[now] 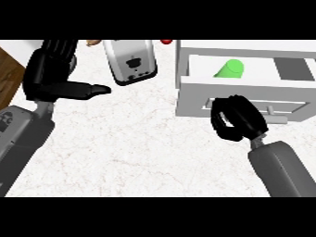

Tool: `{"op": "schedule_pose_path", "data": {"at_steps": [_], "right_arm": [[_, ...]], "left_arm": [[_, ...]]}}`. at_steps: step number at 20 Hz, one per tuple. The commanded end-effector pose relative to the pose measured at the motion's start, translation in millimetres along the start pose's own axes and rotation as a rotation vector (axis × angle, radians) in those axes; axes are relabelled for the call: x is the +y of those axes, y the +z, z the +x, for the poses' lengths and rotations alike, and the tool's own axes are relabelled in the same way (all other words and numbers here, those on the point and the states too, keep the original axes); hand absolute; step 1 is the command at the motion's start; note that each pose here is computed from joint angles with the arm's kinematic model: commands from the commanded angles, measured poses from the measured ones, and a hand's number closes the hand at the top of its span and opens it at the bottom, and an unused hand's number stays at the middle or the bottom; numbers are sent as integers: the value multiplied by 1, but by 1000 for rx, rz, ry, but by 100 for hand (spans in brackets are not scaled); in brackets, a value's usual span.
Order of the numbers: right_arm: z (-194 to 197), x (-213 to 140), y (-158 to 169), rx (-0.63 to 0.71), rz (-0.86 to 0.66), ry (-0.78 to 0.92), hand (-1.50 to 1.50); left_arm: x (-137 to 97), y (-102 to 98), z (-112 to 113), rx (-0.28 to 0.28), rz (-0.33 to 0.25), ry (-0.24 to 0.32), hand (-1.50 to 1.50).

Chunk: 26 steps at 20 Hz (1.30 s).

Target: Pick up the cup, place it into the drawer and close the drawer

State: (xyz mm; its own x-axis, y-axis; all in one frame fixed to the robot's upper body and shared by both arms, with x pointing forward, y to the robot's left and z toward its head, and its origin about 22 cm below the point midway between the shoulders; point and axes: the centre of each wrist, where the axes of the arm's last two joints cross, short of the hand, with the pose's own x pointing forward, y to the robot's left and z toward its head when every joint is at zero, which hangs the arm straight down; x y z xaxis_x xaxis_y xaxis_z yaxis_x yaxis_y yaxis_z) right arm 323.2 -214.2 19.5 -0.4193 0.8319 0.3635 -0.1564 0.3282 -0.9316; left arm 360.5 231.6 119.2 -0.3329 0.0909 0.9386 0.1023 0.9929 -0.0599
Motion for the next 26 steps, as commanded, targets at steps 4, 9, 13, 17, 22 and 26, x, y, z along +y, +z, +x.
{"op": "schedule_pose_path", "data": {"at_steps": [4, 9, 13, 17, 22, 26], "right_arm": [[-34, 19, -45, 24, 29, 25, 150], [-51, 2, -65, 36, 52, -30, 150], [-63, -17, -73, 99, 60, -44, 150], [-70, -42, -80, 127, 63, -73, 150], [-84, -43, -70, 142, 43, -113, 150], [-87, -74, -75, 121, -5, -168, 150]], "left_arm": [[35, 27, 6, 4, 3, -9, -150], [48, 31, -9, -4, 4, -13, -150], [48, 42, -6, -5, -30, 9, -150], [45, 24, 1, -11, -44, 20, -150], [45, 34, -5, 14, -59, 29, -150], [42, 33, -8, 5, -77, 55, -150]]}}
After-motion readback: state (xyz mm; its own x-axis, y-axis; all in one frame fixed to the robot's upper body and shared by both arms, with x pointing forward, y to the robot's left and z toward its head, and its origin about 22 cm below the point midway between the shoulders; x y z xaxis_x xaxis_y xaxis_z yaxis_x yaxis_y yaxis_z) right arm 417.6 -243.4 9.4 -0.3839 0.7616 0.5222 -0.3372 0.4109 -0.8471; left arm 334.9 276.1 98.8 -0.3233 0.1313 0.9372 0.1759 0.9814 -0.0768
